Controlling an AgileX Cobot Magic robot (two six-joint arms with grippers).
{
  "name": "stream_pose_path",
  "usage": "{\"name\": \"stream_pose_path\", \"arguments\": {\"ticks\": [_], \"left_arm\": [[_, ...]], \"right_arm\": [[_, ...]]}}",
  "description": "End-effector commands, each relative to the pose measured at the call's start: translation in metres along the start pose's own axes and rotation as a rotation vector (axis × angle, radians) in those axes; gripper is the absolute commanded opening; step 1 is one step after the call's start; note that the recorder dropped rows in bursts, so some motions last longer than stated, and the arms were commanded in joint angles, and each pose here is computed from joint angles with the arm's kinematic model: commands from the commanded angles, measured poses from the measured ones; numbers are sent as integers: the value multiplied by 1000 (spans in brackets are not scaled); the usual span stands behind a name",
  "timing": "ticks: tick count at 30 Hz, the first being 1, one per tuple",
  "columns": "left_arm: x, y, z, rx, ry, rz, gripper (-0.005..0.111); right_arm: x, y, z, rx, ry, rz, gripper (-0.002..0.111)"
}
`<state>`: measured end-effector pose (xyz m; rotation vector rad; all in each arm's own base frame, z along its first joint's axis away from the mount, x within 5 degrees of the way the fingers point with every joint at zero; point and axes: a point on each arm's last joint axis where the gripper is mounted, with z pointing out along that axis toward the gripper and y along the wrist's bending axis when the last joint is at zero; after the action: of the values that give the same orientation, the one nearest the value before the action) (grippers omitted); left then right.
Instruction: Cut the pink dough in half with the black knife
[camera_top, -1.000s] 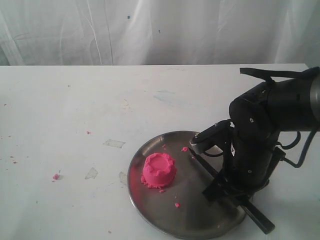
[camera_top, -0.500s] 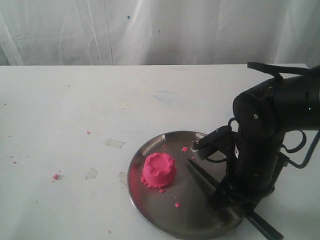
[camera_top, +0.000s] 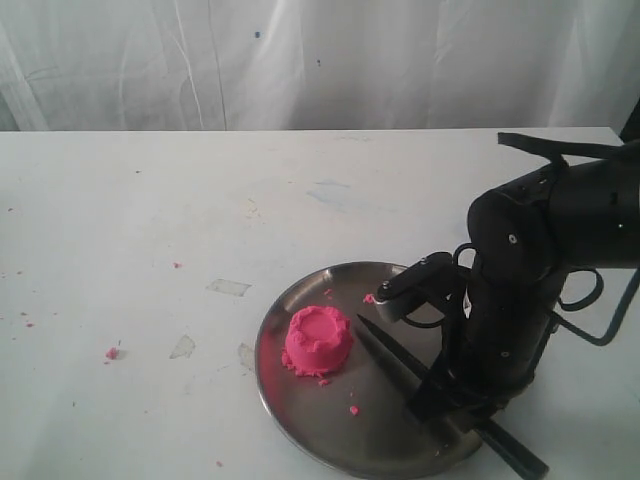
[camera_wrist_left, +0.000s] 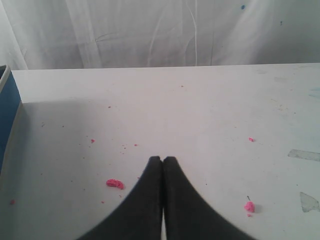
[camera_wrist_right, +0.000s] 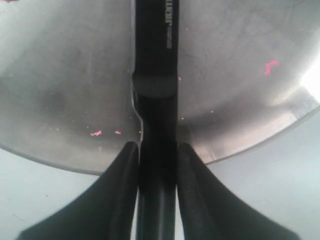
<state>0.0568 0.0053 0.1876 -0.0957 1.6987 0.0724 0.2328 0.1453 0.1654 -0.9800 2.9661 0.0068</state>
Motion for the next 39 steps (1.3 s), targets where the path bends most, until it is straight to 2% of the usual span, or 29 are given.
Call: {"name": "stream_pose_path", "arguments": {"ticks": [1, 11, 17, 21, 23, 25, 27, 30, 32, 34, 39], "left_arm": [[0, 0, 0, 0, -7, -12, 0], [0, 0, 0, 0, -7, -10, 0], [0, 0, 0, 0, -7, -10, 0], [0, 0, 0, 0, -7, -10, 0], [0, 0, 0, 0, -7, -10, 0], [0, 0, 0, 0, -7, -10, 0], [0, 0, 0, 0, -7, -10, 0], [0, 0, 0, 0, -7, -10, 0], [0, 0, 0, 0, -7, -10, 0], [0, 0, 0, 0, -7, -10, 0], [0, 0, 0, 0, -7, -10, 0]], "right_arm": [[1, 0, 0, 0, -2, -22, 32], [0, 0, 0, 1, -9, -22, 34], [3, -3, -30, 33, -5, -37, 34], [10, -26, -56, 151, -99, 46, 34], [15, -48, -60, 153, -114, 147, 34], [21, -69, -57, 88, -115, 272, 34], [25, -82, -51, -54, -108, 339, 34], [26, -87, -47, -387, -141, 382, 34], [28, -91, -47, -545, -160, 388, 34], [32, -96, -45, -595, -147, 401, 34], [46, -95, -28, -599, -55, 402, 34]]}}
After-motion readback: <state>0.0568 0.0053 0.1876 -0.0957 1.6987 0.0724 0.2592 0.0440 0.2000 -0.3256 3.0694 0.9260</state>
